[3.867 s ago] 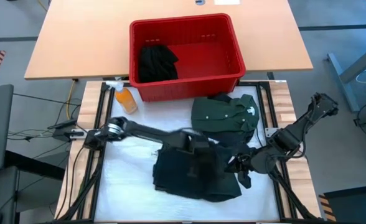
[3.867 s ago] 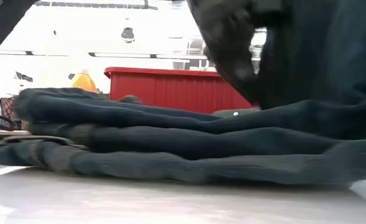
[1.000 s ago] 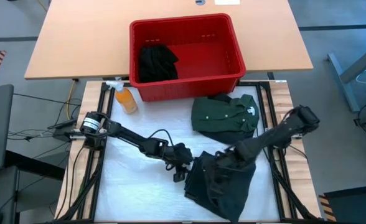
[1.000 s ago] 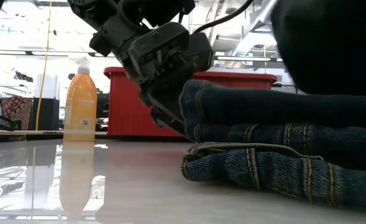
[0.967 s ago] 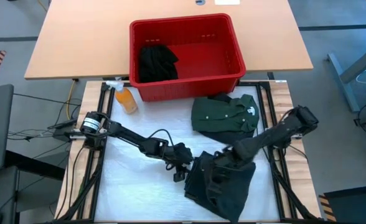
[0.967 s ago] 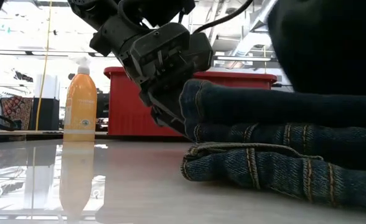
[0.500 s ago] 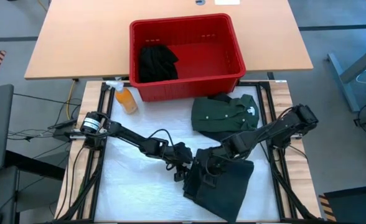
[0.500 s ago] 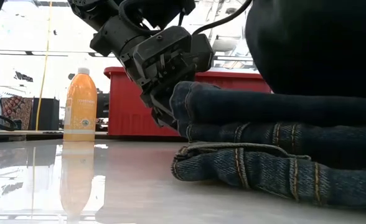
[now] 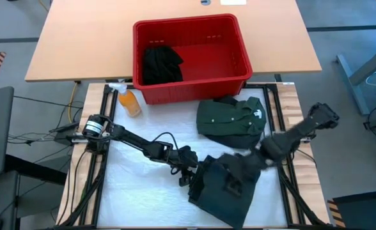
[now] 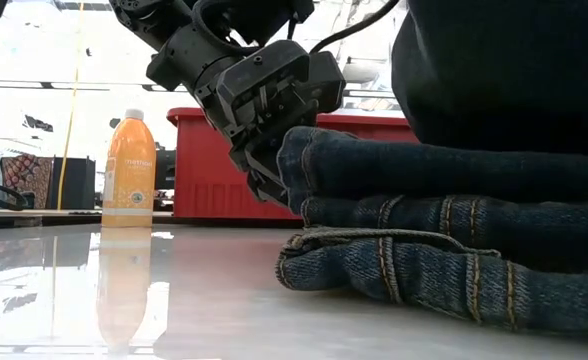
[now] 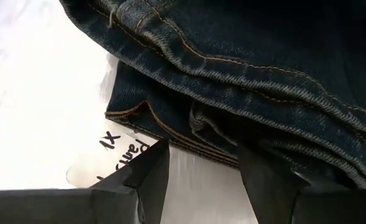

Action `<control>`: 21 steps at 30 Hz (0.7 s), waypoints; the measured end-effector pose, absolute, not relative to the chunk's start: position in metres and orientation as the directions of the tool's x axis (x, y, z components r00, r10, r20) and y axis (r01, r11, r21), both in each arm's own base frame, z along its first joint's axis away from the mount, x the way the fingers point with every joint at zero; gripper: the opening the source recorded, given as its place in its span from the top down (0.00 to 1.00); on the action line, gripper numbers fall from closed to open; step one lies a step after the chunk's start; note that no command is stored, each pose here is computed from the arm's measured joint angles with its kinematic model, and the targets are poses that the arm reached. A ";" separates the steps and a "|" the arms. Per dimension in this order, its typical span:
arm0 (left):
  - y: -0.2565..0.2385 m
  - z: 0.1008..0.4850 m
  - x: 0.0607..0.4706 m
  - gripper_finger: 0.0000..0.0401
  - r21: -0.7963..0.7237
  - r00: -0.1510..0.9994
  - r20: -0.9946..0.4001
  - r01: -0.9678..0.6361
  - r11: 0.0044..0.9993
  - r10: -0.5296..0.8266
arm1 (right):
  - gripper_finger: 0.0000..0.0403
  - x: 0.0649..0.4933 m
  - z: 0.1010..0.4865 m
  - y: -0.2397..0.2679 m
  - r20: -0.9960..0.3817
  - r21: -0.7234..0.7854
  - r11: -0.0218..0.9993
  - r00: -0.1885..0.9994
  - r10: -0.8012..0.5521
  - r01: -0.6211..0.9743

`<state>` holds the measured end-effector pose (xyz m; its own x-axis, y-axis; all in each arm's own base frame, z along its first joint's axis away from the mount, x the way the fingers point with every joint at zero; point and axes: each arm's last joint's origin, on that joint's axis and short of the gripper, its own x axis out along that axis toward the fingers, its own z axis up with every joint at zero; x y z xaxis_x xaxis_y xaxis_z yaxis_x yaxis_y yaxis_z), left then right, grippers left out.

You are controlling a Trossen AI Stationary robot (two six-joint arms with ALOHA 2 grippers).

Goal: Fold Laundry from Bin
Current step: Fold the blue pants from the bin

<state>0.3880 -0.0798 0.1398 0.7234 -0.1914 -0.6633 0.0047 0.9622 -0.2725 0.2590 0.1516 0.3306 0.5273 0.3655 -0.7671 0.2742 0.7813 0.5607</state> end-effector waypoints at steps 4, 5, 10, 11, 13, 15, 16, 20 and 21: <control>-0.079 0.140 0.388 0.56 -0.273 0.724 -0.663 0.002 0.962 -0.190 | 0.36 0.233 0.321 0.179 -0.845 0.487 0.797 0.423 0.326 0.358; -0.078 0.140 0.388 0.56 -0.273 0.724 -0.663 0.001 0.962 -0.189 | 0.36 0.229 0.315 0.186 -0.861 0.469 0.801 0.394 0.321 0.373; -0.076 0.140 0.389 0.56 -0.278 0.725 -0.663 -0.008 0.961 -0.186 | 0.36 0.228 0.279 0.214 -0.874 0.443 0.842 0.359 0.329 0.307; -0.075 0.140 0.389 0.56 -0.282 0.725 -0.663 -0.013 0.959 -0.185 | 0.36 0.229 0.273 0.216 -0.870 0.444 0.845 0.368 0.328 0.297; -0.075 0.140 0.389 0.56 -0.286 0.726 -0.662 -0.018 0.958 -0.184 | 0.36 0.234 0.262 0.214 -0.867 0.440 0.851 0.384 0.319 0.287; -0.075 0.140 0.389 0.56 -0.287 0.726 -0.662 -0.020 0.958 -0.183 | 0.36 0.238 0.247 0.207 -0.872 0.423 0.860 0.388 0.299 0.286; -0.074 0.140 0.389 0.56 -0.292 0.726 -0.663 -0.025 0.956 -0.183 | 0.36 0.241 0.240 0.203 -0.871 0.423 0.859 0.392 0.296 0.289; -0.075 0.140 0.389 0.56 -0.318 0.724 -0.663 -0.041 0.947 -0.191 | 0.36 0.251 0.218 0.186 -0.848 0.440 0.860 0.436 0.303 0.258; -0.075 0.140 0.389 0.56 -0.325 0.724 -0.663 -0.047 0.945 -0.192 | 0.36 0.253 0.212 0.181 -0.844 0.440 0.863 0.441 0.304 0.247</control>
